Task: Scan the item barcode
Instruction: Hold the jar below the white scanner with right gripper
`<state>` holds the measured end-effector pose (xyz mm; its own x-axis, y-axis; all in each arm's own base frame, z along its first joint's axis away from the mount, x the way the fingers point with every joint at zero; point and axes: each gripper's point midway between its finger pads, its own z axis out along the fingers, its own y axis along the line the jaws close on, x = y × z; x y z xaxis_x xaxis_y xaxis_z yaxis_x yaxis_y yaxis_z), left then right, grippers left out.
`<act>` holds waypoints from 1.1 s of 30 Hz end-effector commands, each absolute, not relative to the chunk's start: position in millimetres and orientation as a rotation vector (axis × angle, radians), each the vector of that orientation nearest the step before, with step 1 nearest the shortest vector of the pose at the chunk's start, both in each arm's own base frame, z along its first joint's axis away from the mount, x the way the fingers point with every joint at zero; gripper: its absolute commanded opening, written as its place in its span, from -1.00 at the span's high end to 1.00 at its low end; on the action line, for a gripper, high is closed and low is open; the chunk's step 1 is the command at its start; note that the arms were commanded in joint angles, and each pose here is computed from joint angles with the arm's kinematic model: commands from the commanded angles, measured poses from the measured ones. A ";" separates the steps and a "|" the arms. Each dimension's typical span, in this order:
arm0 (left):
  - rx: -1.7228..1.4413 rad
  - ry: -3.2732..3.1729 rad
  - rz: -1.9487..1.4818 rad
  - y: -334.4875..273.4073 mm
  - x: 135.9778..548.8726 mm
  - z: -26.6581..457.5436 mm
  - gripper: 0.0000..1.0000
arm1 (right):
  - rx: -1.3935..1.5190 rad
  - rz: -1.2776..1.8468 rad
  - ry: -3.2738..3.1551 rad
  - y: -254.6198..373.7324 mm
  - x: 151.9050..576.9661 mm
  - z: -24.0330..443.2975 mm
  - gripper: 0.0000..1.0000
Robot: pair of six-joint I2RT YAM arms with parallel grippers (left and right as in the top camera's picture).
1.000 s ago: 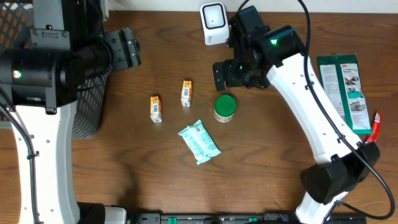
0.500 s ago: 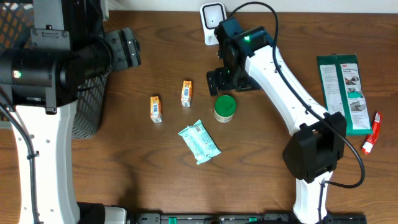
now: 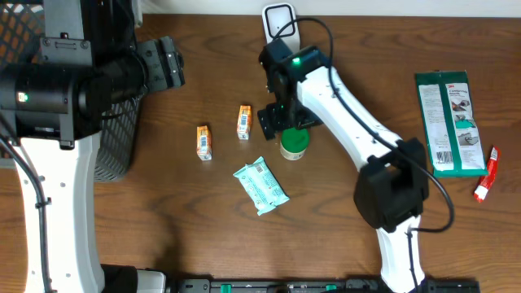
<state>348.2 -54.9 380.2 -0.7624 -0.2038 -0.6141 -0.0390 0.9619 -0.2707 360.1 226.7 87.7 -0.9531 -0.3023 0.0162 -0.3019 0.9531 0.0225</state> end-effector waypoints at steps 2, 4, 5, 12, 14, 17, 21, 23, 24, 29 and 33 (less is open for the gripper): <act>-0.183 2.421 -0.304 -51.5 349.2 381.3 -0.65 | 0.497 0.053 -3.047 221.2 361.8 66.9 -0.88; -0.183 2.421 -0.304 -51.5 349.2 381.3 -0.64 | 0.495 0.062 -3.032 220.8 361.1 60.6 -0.84; -0.183 2.421 -0.304 -51.5 349.2 381.3 -0.64 | 0.494 0.065 -3.026 220.5 360.6 58.3 -0.82; -0.183 2.421 -0.304 -51.5 349.2 381.3 -0.64 | 0.487 0.091 -2.984 217.7 356.0 45.8 -0.61; -0.183 2.421 -0.304 -51.5 349.2 381.3 -0.64 | 0.487 0.106 -2.978 215.6 354.9 45.7 -0.61; -0.183 2.421 -0.304 -51.5 349.2 381.3 -0.64 | 0.486 0.146 -2.969 209.7 353.5 46.5 -0.64; -0.183 2.421 -0.304 -51.5 349.2 381.3 -0.64 | 0.475 0.157 -2.946 204.7 349.5 47.5 -0.67; -0.183 2.421 -0.304 -51.5 349.2 381.3 -0.64 | 0.474 0.164 -2.934 203.2 346.8 48.1 -0.67; -0.183 2.421 -0.304 -51.5 349.2 381.3 -0.64 | 0.474 0.165 -2.931 202.8 346.0 48.3 -0.66; -0.183 2.421 -0.304 -51.5 349.2 381.3 -0.64 | 0.478 0.143 -2.934 207.3 345.6 47.8 -0.47; -0.183 2.421 -0.304 -51.5 349.2 381.3 -0.64 | 0.478 0.130 -2.944 209.4 347.8 47.2 -0.39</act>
